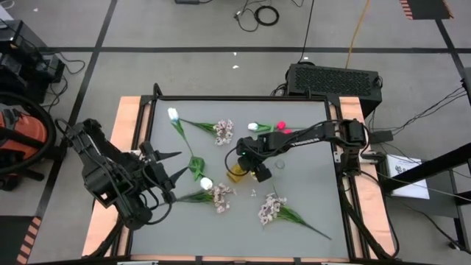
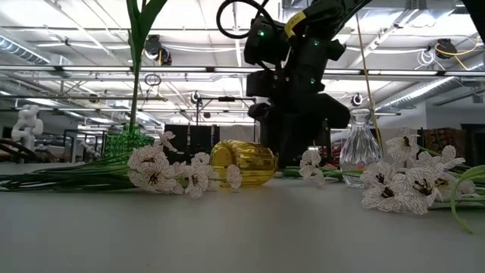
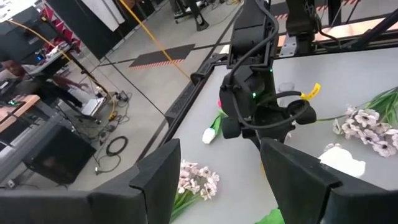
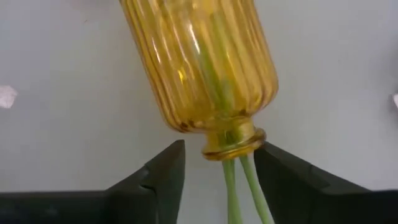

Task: Sort flowers into vase by color
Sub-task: Adjust the yellow flower vase

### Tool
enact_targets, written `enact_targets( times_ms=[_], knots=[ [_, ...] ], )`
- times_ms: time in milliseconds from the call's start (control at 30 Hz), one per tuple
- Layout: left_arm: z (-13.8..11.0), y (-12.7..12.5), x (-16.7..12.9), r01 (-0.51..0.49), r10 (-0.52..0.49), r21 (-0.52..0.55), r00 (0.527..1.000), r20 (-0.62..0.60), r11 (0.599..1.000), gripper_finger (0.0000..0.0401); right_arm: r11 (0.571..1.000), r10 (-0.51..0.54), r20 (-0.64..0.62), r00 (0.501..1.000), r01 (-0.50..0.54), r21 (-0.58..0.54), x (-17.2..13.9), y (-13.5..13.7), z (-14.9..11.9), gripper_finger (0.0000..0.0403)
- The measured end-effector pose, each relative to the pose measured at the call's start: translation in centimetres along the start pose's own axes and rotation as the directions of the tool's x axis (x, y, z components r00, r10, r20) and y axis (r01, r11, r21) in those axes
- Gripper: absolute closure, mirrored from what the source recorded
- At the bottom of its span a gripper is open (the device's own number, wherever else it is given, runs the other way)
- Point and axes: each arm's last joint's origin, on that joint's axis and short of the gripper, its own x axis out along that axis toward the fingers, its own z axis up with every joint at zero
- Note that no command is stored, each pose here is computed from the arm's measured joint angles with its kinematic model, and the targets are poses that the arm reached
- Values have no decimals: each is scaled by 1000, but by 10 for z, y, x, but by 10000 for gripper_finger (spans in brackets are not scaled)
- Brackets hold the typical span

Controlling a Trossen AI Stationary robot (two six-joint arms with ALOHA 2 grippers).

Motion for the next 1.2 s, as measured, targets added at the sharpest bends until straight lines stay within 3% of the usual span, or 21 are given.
enact_targets(
  times_ms=[300, 667, 900, 1067, 1200],
  knots=[
    [0, 0, 0, -2, 2, -2, 1000, 4, 1000, 174, 1000, 1, 10, 1000, -1, -13, 1, 4, 3, 270],
    [1, -1, 0, -7, 7, -10, 1000, 13, 1000, 174, 1000, 4, -4, 1000, -4, 12, 1, 6, 3, 292],
    [1, -5, 1, -10, 10, -7, 1000, 15, 1000, 174, 999, 2, -84, 996, 3, 49, 1, 14, 0, 235],
    [1, -7, 2, -15, 15, -2, 1000, 17, 1000, 174, 998, -18, -57, 998, 22, 60, 1, 16, 4, 184],
    [1, -8, 2, -14, 14, -4, 1000, 18, 1000, 174, 997, 7, -49, 999, -3, 81, 1, 20, 5, 168]
  ],
)
